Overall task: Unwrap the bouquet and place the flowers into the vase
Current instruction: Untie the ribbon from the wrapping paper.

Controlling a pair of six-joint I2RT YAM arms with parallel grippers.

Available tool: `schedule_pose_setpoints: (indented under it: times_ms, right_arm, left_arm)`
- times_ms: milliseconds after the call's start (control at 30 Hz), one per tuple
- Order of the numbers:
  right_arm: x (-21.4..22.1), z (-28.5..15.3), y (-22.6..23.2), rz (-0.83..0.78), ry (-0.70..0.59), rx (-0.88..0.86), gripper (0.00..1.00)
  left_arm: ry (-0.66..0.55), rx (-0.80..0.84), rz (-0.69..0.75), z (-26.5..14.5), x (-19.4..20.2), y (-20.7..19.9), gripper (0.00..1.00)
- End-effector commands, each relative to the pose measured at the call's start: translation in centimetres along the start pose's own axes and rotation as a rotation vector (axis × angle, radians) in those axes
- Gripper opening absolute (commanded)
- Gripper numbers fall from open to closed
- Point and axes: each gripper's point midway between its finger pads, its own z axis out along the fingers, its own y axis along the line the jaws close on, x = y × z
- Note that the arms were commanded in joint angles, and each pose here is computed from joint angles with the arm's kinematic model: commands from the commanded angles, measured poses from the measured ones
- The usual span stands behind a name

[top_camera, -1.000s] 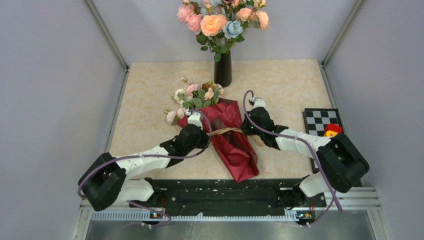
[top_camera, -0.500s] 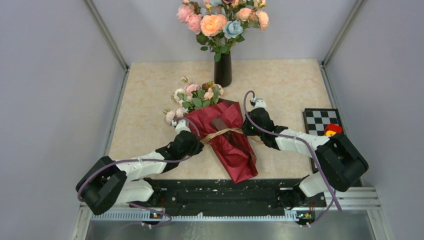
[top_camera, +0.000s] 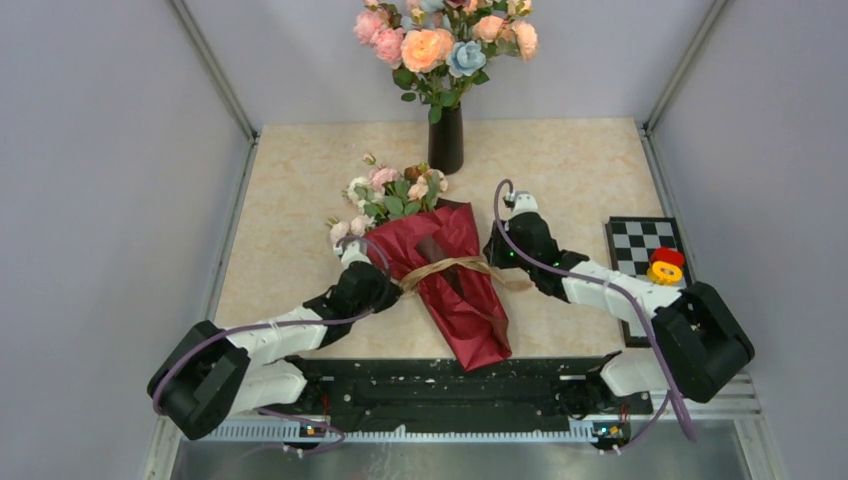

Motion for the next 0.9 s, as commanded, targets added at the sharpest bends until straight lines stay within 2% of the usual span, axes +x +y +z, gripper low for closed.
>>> schedule_pose_setpoints:
  times_ms: [0,167,367,533,667,867]
  right_arm:
    - [-5.0,-2.4,0.8,-0.065,-0.114,-0.021,0.35]
    - [-5.0,-4.0,1.6,-0.097,-0.092,-0.07,0.5]
    - [-3.7,-5.4,4.2,-0.113,-0.046,-0.242,0.55]
    - [-2.6,-5.8,5.3,-0.066,-0.027,-0.317,0.55]
    - [-1.3,-6.1,6.6,-0.026,0.005,-0.396,0.51]
    - [0.4,-5.7,5.7,-0.002,0.028,-0.361,0.5]
  left_arm:
    - [-0.015,0.021,0.055,-0.4,-0.9,-0.8,0.0]
    - [-0.002,0.044,0.11,-0.6,-1.2,-1.8,0.0]
    - [0.004,0.067,0.176,-0.7,-1.3,-2.3,0.0]
    - [0.002,0.082,0.262,-1.2,-2.0,-3.1,0.19]
    - [-0.031,0.075,0.334,-2.2,-3.4,-4.1,0.32]
    - [-0.08,0.106,0.443,-4.0,-5.3,-5.8,0.5]
